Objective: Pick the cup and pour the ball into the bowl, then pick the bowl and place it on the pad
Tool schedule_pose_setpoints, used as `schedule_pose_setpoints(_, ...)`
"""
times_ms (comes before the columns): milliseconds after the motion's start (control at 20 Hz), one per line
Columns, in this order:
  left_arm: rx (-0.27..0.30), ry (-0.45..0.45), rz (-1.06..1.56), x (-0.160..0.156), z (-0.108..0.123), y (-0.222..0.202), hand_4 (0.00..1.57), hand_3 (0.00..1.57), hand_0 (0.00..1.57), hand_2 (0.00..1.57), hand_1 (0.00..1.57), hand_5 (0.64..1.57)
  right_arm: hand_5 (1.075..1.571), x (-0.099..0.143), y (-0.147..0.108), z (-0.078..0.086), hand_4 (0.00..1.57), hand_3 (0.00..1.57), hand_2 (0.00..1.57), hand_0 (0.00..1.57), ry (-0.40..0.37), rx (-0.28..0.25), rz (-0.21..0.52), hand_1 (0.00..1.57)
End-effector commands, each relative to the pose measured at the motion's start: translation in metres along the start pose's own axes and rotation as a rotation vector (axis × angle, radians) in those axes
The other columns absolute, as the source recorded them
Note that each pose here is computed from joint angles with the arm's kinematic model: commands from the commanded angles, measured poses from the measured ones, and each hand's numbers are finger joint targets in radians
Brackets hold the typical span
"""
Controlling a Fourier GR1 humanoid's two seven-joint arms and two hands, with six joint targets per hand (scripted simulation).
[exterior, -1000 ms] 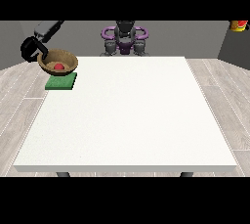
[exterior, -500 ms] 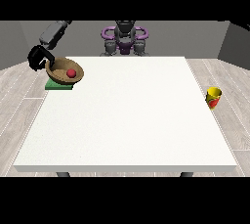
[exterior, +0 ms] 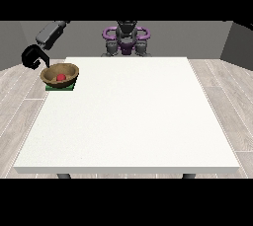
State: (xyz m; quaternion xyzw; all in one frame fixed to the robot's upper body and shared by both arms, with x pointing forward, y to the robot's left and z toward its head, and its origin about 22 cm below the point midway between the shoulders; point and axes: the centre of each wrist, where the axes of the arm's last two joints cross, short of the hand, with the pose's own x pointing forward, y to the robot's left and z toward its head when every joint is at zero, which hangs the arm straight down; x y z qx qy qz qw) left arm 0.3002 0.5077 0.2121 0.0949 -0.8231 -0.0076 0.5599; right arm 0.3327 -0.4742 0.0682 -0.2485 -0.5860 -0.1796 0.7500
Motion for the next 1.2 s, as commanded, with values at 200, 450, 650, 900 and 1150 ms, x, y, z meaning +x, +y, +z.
schedule_pose_setpoints(200, 0.007, -0.043, -0.011, -0.002, 0.010, 0.018, 1.19, 0.00, 0.00, 0.00, 0.00, 1.565, 1.532, -0.013, 0.032, 0.002, 0.00, 0.76, 1.40, 1.46, -0.035, -0.006, -0.117, 1.46)
schedule_pose_setpoints(450, 0.006, -0.051, -0.025, 0.024, -0.002, 0.014, 1.19, 0.00, 0.00, 0.00, 0.00, 1.566, 1.529, 0.019, -0.002, -0.007, 0.11, 0.91, 1.35, 1.26, -0.096, -0.044, -0.046, 1.26)
schedule_pose_setpoints(650, -0.006, -0.088, -0.014, 0.027, -0.003, 0.015, 1.19, 0.00, 0.00, 0.00, 0.00, 1.569, 1.454, 0.011, 0.016, -0.006, 0.00, 0.79, 0.41, 0.19, -0.070, 0.009, 0.019, 0.19)
schedule_pose_setpoints(900, -0.056, -0.026, 0.018, 0.012, -0.005, -0.010, 1.19, 0.00, 0.00, 0.00, 0.00, 1.569, 1.400, -0.003, 0.009, -0.005, 0.00, 0.00, 0.00, 0.00, 0.009, 0.048, 0.110, 0.00)
schedule_pose_setpoints(1150, 0.025, 0.106, 0.002, -0.026, 0.013, 0.006, 1.19, 0.00, 0.00, 0.00, 0.00, 1.569, 1.375, 0.050, 0.015, -0.007, 0.20, 0.00, 0.00, 0.00, -0.021, 0.122, 0.170, 0.00)
